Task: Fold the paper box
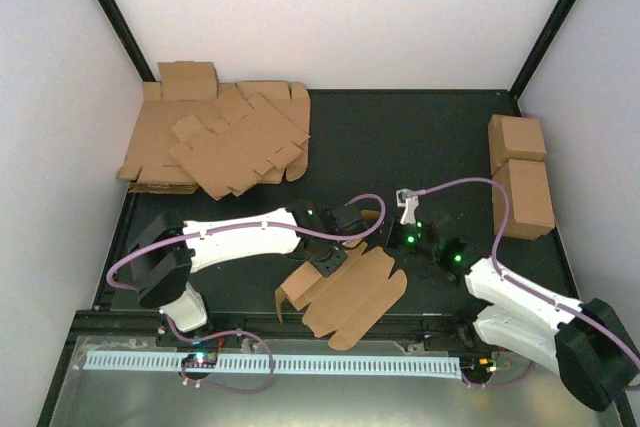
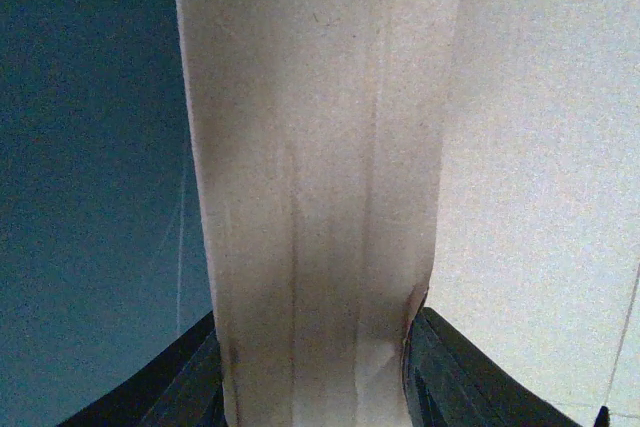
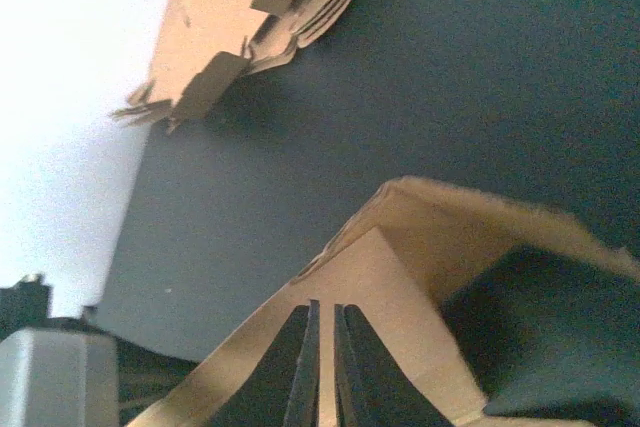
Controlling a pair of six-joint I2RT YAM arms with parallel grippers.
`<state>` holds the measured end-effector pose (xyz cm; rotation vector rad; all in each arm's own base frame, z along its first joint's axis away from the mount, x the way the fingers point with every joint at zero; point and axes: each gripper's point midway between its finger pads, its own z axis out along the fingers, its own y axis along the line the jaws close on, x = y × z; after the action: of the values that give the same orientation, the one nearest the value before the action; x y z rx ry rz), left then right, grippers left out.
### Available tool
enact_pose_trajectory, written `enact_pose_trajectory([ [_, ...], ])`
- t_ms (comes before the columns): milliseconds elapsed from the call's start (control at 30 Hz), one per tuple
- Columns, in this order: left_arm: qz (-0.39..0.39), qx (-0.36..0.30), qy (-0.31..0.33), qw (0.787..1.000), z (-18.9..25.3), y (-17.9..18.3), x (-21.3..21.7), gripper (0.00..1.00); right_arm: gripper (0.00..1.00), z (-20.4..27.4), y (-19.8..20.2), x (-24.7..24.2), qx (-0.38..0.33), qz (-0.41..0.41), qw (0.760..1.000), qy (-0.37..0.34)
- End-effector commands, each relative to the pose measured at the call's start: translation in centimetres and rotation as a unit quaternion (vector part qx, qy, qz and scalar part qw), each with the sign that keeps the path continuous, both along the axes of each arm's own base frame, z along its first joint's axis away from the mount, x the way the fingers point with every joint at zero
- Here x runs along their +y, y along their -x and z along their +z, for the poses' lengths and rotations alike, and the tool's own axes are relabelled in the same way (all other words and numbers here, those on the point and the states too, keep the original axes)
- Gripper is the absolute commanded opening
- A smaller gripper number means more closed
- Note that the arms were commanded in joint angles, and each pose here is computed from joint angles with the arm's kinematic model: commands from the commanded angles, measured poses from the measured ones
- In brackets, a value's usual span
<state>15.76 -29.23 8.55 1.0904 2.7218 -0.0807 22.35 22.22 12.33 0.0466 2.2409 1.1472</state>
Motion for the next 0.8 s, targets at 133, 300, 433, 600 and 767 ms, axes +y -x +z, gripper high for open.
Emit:
enact_pose_trajectory([
  [133, -0.001, -0.005, 0.019, 1.000, 1.3, 0.1, -0.9, 0.45, 0.02, -2.9, -1.4, 0.9, 0.027, 0.038, 0.995, 0.085],
  [300, -0.002, -0.006, 0.029, 1.000, 1.4, 0.1, -1.3, 0.45, 0.02, -4.3, -0.4, 2.3, 0.056, 0.074, 0.994, 0.058],
  [433, -0.005, -0.005, 0.029, 1.000, 1.3, 0.2, -1.3, 0.45, 0.02, -3.9, 0.3, 2.9, 0.057, 0.092, 0.994, 0.031],
  [600, -0.009, -0.003, 0.038, 0.999, 1.5, 0.2, -1.7, 0.45, 0.02, -3.2, 0.9, 4.0, 0.059, 0.126, 0.990, 0.004],
  [767, -0.010, -0.003, 0.036, 0.999, 1.3, 0.2, -1.7, 0.45, 0.02, -3.0, 1.5, 4.6, 0.070, 0.148, 0.986, -0.009],
])
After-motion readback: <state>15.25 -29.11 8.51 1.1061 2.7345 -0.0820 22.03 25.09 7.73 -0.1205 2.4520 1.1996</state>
